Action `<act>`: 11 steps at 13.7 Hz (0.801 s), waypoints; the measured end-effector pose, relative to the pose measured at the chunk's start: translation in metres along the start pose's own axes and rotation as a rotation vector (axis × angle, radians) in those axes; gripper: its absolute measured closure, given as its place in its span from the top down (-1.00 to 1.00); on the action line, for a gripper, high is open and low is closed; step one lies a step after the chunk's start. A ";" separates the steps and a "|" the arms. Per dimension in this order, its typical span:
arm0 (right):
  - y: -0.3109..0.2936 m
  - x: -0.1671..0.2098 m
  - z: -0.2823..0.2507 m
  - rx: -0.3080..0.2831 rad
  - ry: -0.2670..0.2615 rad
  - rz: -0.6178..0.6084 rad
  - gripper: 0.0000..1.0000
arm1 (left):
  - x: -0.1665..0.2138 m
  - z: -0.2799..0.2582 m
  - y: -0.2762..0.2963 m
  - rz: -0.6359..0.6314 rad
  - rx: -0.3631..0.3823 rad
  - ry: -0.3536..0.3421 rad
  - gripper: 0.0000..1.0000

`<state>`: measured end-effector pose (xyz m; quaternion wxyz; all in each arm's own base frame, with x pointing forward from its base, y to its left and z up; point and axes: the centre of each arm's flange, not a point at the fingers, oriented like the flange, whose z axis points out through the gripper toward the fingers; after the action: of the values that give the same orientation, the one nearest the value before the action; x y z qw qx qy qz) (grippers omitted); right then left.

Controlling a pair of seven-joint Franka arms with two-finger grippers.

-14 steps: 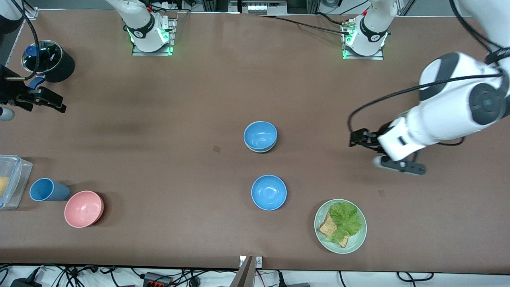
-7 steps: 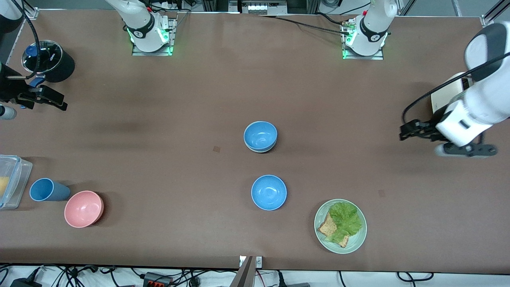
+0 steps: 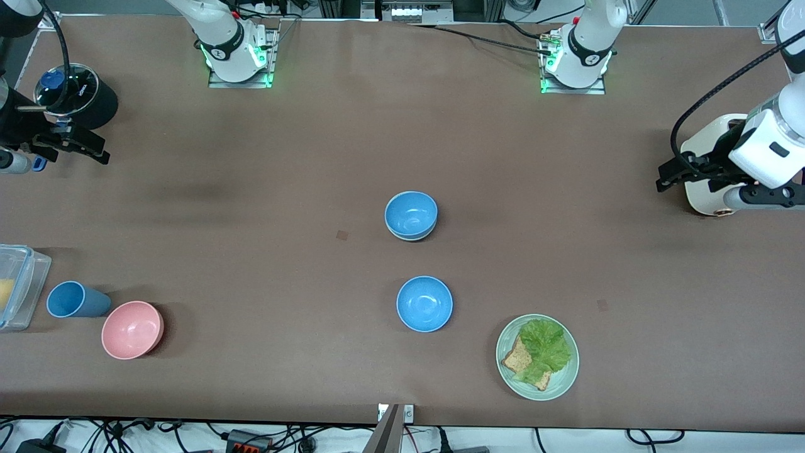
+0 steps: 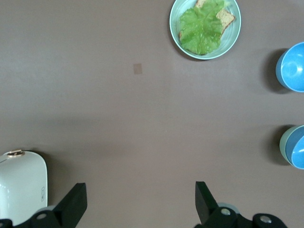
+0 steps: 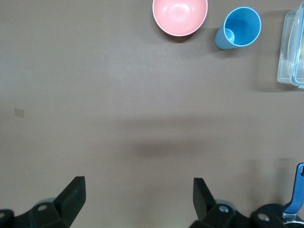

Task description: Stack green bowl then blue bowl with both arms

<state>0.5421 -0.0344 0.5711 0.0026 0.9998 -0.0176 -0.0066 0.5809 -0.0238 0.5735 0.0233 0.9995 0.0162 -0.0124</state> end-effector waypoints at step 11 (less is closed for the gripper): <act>0.000 0.000 0.000 -0.001 0.006 0.000 1.00 | -0.007 0.005 0.001 0.002 0.004 -0.064 1.00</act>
<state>0.5418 -0.0345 0.5708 0.0033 0.9998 -0.0175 -0.0039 0.5737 -0.0252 0.5689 0.0217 0.9987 0.0142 -0.0446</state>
